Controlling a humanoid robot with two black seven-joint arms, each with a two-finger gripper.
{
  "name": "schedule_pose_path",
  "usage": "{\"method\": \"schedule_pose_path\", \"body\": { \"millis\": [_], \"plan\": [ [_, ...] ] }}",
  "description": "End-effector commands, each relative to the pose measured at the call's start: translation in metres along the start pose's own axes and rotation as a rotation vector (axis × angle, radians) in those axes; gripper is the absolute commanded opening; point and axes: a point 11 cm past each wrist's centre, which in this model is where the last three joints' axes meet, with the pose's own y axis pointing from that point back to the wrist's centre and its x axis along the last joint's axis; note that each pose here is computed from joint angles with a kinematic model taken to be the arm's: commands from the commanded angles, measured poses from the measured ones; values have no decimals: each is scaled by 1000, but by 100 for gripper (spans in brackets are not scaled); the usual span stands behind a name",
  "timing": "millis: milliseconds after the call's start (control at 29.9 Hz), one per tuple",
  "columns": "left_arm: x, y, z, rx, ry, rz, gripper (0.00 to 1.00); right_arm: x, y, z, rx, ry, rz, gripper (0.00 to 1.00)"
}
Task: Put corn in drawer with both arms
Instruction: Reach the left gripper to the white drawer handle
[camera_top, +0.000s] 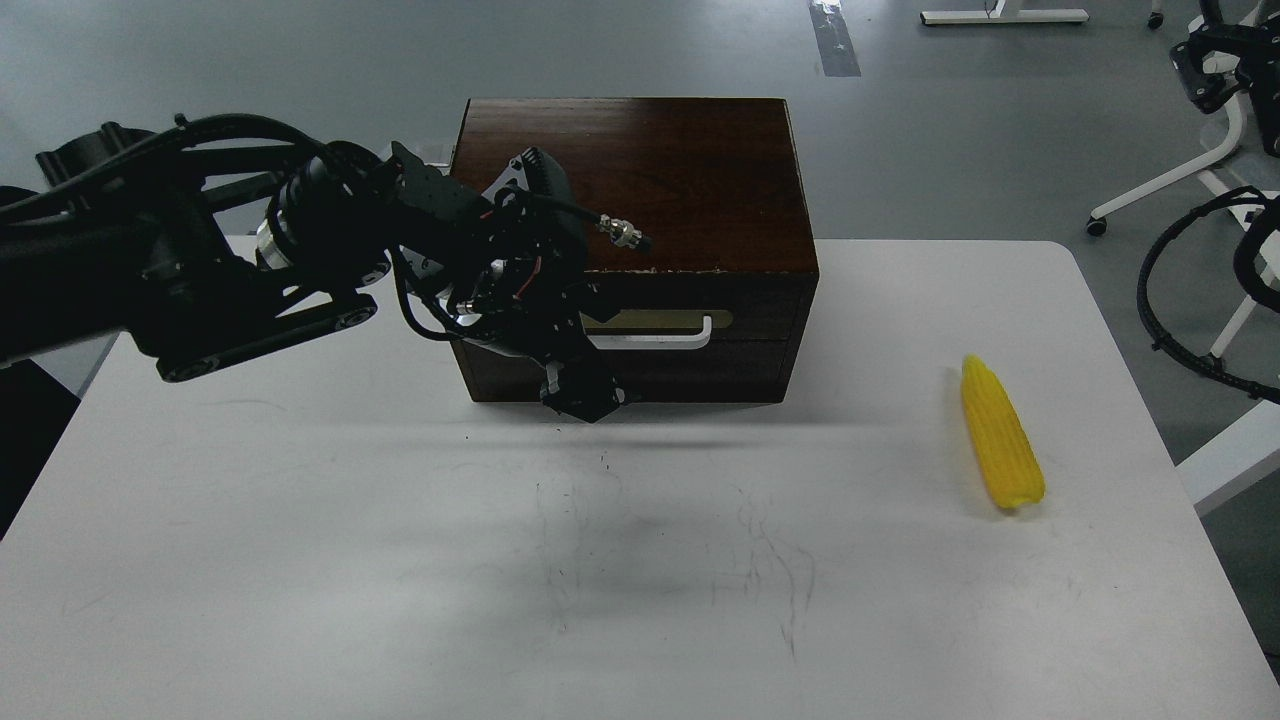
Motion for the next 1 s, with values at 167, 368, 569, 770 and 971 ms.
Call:
{"method": "schedule_pose_path", "body": {
  "millis": [167, 368, 569, 770, 971],
  "plan": [
    [-2, -9, 4, -8, -19, -13, 91, 0, 0, -2, 4, -1, 0, 100],
    [-7, -11, 1, 18, -78, -36, 91, 0, 0, -2, 5, 0, 0, 100],
    [-7, -10, 0, 21, -80, -35, 84, 0, 0, -2, 5, 0, 0, 100],
    [-7, -10, 0, 21, -81, -35, 70, 0, 0, -2, 5, 0, 0, 100],
    [-10, -9, -5, 36, -68, -40, 67, 3, 0, -9, 16, 4, 6, 100]
  ]
}}
